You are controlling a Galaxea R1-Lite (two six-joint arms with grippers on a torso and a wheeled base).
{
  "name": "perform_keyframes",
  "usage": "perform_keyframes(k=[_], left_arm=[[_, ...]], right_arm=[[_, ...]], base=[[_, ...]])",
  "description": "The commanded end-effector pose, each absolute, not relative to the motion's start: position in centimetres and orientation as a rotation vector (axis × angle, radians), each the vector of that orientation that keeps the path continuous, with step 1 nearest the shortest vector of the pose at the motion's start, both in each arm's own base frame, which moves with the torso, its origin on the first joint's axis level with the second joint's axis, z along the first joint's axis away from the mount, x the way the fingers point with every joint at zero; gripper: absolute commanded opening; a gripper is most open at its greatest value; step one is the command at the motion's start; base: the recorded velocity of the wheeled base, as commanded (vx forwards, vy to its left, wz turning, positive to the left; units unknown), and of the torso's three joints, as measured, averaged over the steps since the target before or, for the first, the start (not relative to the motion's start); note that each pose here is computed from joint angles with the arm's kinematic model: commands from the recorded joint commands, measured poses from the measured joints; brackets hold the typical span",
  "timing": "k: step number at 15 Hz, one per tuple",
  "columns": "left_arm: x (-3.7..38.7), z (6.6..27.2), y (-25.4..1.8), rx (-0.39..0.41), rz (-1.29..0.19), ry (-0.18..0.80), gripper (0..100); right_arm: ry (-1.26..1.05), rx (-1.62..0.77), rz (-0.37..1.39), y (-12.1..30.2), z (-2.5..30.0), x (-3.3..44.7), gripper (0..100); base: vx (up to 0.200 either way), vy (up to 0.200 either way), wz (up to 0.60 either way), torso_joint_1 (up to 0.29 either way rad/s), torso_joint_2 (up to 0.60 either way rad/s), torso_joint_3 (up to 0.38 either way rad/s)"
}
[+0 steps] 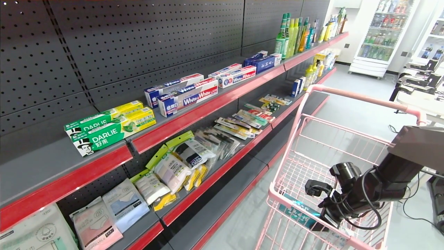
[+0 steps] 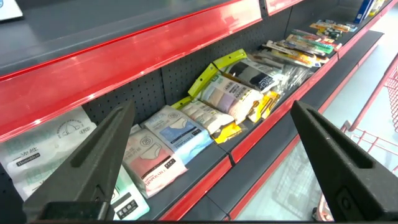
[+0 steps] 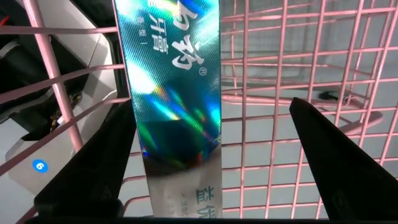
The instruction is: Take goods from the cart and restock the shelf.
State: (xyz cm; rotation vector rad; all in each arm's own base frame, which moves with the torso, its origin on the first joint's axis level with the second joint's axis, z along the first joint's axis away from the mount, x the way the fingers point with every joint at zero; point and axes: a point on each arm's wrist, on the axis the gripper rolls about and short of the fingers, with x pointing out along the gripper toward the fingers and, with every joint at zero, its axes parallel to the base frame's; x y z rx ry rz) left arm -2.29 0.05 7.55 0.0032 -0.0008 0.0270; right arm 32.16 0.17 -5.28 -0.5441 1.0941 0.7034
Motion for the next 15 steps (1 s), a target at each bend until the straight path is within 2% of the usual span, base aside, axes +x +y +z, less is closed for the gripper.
perform_keyframes(k=[1,6,7,13,15], left_arm=[[-2.3,7.5,0.1,0.003,0.028,0.0,100],[-2.3,7.5,0.1,0.003,0.028,0.0,100],[-2.3,7.5,0.1,0.003,0.028,0.0,100],[-2.3,7.5,0.1,0.003,0.028,0.0,100],[-2.3,7.5,0.1,0.003,0.028,0.0,100]], right_arm=[[1.101,-0.544,0.71,0.3,-5.6,31.9,100],[1.103,-0.543,0.712,0.3,-5.6,31.8,100],[1.102,-0.542,0.713,0.2,-5.6,31.8,0],[1.105,-0.535,0.702,0.3,-5.5,31.9,0],[1.076,-0.511,0.649,-0.1,-4.4,32.5,0]], base=[[0.0,0.0,0.0,0.0,0.0,0.0],[0.0,0.0,0.0,0.0,0.0,0.0],[0.0,0.0,0.0,0.0,0.0,0.0],[0.0,0.0,0.0,0.0,0.0,0.0],[0.0,0.0,0.0,0.0,0.0,0.0]])
